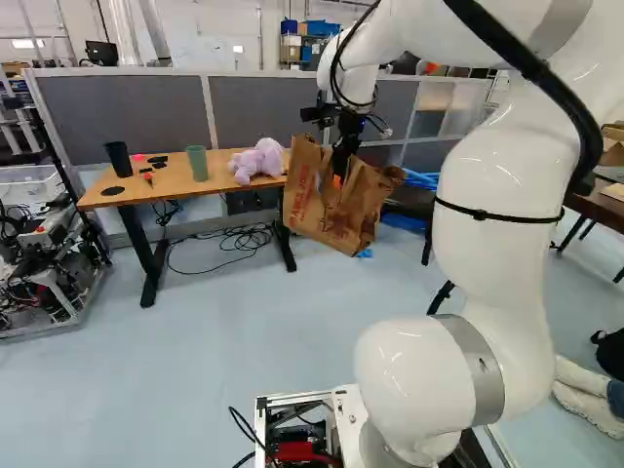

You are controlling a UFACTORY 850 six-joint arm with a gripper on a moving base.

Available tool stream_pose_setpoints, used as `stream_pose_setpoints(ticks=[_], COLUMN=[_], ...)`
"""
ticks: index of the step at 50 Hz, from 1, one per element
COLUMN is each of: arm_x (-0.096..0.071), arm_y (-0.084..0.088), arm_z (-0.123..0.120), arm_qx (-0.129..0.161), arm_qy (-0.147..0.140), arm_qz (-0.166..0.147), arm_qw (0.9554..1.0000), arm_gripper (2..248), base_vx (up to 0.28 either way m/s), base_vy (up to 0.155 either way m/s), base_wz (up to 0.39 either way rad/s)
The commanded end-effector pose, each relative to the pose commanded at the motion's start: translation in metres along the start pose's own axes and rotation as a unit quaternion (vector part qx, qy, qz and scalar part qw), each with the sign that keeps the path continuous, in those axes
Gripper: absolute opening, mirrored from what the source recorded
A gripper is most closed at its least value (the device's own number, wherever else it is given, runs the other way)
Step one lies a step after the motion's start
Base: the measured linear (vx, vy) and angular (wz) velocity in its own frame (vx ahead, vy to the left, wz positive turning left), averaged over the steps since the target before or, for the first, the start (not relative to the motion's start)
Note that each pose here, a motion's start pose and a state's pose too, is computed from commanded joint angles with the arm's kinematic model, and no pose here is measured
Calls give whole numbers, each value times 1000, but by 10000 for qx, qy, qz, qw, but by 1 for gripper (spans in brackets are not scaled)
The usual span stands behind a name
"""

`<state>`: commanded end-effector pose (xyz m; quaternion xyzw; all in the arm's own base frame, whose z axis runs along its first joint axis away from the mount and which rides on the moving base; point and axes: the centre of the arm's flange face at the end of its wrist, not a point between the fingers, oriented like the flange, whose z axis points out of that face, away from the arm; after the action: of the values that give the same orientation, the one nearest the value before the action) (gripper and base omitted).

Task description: Pick up the bag on the ground and place it on the table

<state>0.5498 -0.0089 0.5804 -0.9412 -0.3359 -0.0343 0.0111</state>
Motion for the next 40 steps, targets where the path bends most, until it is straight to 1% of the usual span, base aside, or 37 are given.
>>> stream_pose_setpoints(ticks=[40], arm_x=[2], arm_y=[-4], arm_z=[-63], arm_qx=[138], arm_qy=[-128], arm_qz=[-41], arm_qw=[9998], arm_gripper=[21], base_vx=[0], base_vy=[0], base_wz=[0])
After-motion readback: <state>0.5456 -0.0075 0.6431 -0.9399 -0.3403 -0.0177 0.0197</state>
